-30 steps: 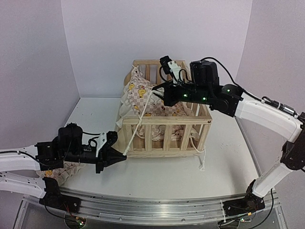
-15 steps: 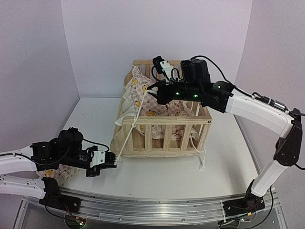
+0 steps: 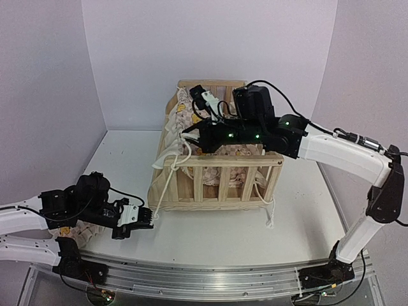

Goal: Set up the pet bed

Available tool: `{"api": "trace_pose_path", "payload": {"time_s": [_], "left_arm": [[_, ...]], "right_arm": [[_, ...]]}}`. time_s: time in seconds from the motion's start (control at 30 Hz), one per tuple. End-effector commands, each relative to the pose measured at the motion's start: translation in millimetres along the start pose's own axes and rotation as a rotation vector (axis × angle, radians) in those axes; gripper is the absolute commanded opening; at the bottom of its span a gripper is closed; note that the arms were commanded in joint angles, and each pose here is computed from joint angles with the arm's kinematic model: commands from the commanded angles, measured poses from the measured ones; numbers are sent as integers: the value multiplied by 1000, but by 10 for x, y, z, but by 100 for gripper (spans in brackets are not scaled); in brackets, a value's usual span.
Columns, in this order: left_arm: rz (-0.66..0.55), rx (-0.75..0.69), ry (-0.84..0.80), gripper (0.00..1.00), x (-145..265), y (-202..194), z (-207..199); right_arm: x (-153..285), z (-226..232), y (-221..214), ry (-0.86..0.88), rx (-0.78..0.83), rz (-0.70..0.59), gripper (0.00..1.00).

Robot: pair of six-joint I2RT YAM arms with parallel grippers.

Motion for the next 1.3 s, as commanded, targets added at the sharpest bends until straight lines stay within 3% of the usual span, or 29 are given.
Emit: {"api": "trace_pose_path", "payload": {"time_s": [0.0,0.23,0.43,0.6,0.77,0.87,1.17,1.27], "left_arm": [[-19,79,-16,0,187,40,-13],[-35,68,89,0,449,75,53],[120,21,176,0,448,-181,127],[176,-37,169,0,520,-312,56],[159,-46,140,0,539,-287,11],[157,-47,121,0,489,-273,18],[243,-82,-44,0,224,-494,-112],[216,-108,-65,0,178,-433,-98]], "right_arm": [[-187,186,236,41,27,-68,0],[-595,324,403,91,26,-119,0],[-879,382,314,138,-43,-123,0],[-1191,535,336,190,-67,-149,0],[-1446,651,370,228,-103,-188,0],[-1588,663,181,218,-132,-155,0],[-1420,732,-131,188,-111,-75,0],[-1316,905,-175,225,-54,-62,0]]}}
Point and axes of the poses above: each gripper's point midway between its finger pads, its own x axis back along the fingers, its own z axis along the line the jaws close on, y = z × x, the point moved 5 cm from there along x, back along the fingers, and after that the axes turned 8 degrees about x, right-handed, at the moved point
